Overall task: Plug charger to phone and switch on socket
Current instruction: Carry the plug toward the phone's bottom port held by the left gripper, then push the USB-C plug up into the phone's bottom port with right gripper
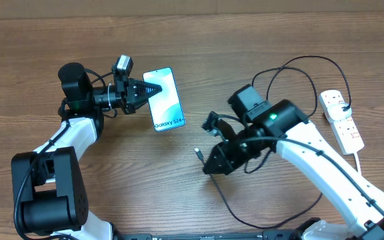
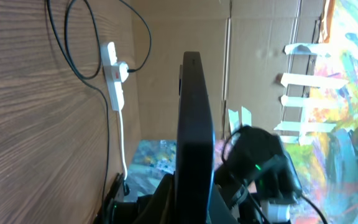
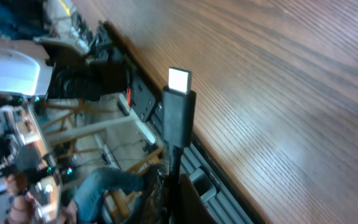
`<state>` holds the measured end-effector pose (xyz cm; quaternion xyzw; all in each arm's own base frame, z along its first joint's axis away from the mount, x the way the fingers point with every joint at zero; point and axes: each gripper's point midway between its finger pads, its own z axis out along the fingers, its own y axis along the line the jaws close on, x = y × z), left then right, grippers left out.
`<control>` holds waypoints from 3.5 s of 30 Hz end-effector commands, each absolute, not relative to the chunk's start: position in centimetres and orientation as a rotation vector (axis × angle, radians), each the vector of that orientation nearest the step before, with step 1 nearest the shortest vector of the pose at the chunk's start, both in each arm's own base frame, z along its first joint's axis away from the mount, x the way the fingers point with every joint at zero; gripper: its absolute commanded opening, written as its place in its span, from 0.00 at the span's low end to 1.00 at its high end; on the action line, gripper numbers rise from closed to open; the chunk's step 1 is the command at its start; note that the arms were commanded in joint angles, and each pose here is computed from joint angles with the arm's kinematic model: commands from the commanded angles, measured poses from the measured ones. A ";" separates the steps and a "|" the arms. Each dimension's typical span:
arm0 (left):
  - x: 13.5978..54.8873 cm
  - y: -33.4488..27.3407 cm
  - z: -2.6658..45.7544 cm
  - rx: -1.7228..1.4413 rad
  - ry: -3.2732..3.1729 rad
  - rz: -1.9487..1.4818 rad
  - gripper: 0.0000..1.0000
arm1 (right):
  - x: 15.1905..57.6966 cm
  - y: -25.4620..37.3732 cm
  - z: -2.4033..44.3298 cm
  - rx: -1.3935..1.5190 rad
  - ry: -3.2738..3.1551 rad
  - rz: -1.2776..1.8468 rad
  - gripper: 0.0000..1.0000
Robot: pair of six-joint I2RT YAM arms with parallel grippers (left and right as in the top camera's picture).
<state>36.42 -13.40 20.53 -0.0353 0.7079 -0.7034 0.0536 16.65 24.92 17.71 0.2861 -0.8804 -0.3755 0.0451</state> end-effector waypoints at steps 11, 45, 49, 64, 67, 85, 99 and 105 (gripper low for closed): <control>36.9 -15.0 21.0 0.067 2.098 -2.052 0.04 | 18.9 28.4 18.1 0.839 -2.893 -1.098 0.04; 36.6 -15.4 20.9 0.073 2.108 -2.065 0.04 | 21.1 30.1 18.8 0.864 -2.948 -1.208 0.04; 36.6 -15.4 20.9 0.050 2.118 -2.077 0.04 | 21.1 30.1 18.8 0.865 -2.951 -1.206 0.04; 36.6 -15.6 20.9 -0.014 2.147 -2.110 0.04 | 21.4 29.9 18.6 0.861 -2.975 -1.179 0.04; 36.6 -15.9 20.9 -0.010 2.150 -2.111 0.04 | 21.5 29.9 18.6 0.861 -2.977 -1.179 0.04; 36.5 -16.2 20.9 0.000 2.152 -2.114 0.04 | 21.0 29.6 18.3 0.842 -2.964 -1.150 0.04; 36.4 -16.2 20.9 0.004 2.153 -2.116 0.04 | 21.2 29.7 18.5 0.851 -2.970 -1.164 0.04; 36.3 -16.2 20.9 0.013 2.153 -2.118 0.04 | 21.6 29.5 18.2 0.816 -3.000 -1.132 0.04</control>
